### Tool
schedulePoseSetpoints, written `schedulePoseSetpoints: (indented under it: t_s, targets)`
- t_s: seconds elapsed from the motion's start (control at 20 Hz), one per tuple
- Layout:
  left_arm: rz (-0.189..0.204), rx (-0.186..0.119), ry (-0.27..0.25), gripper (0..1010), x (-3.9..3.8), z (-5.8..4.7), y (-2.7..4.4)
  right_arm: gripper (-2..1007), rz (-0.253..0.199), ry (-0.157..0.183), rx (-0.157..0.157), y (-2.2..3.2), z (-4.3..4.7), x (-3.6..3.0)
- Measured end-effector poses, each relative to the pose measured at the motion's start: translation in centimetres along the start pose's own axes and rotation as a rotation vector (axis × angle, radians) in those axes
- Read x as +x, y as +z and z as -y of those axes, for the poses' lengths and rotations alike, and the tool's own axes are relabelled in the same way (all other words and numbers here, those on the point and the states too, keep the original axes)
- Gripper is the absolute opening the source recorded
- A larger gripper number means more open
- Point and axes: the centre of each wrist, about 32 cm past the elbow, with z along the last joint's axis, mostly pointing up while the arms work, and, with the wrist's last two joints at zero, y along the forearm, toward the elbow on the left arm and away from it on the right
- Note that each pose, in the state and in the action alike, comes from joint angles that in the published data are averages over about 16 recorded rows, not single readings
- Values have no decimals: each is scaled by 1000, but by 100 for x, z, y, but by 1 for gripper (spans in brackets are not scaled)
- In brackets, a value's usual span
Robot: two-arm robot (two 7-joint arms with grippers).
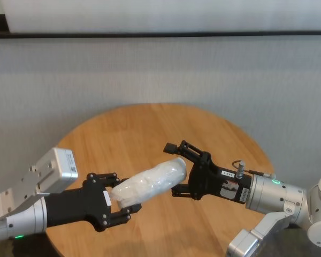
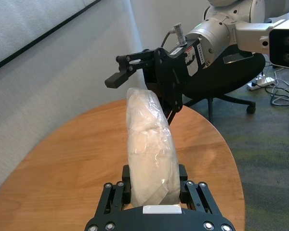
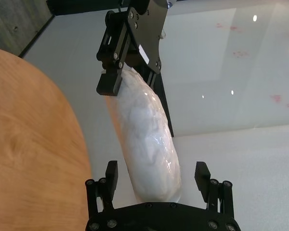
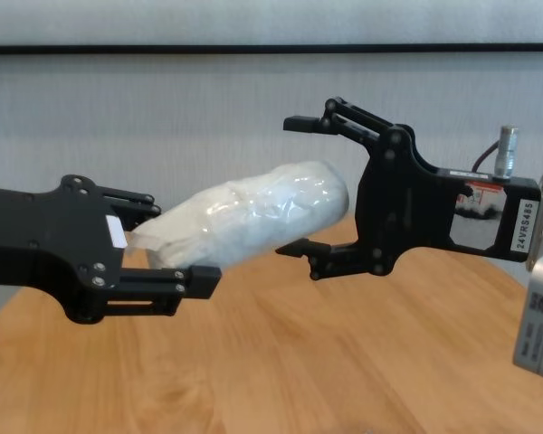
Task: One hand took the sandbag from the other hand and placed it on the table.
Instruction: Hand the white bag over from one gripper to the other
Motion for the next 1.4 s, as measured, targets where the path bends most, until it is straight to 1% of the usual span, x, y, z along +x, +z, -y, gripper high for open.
schedulePoseSetpoints:
  t_s: [0.2,0.35,1.05,1.25,1.4]
  targets:
    - [0,0,0,569,0,0,0,908,1,0,0,0,0,-1]
    - [0,0,0,569,0,0,0,843,1,0,1,-1,1,-2]
    - [0,0,0,569,0,0,0,439,2,1,1,-2,2,-3]
    - [0,0,0,569,0,0,0,363,2,1,1,-2,1,-3]
    - [0,0,0,569,0,0,0,328,2,1,1,-2,1,-3]
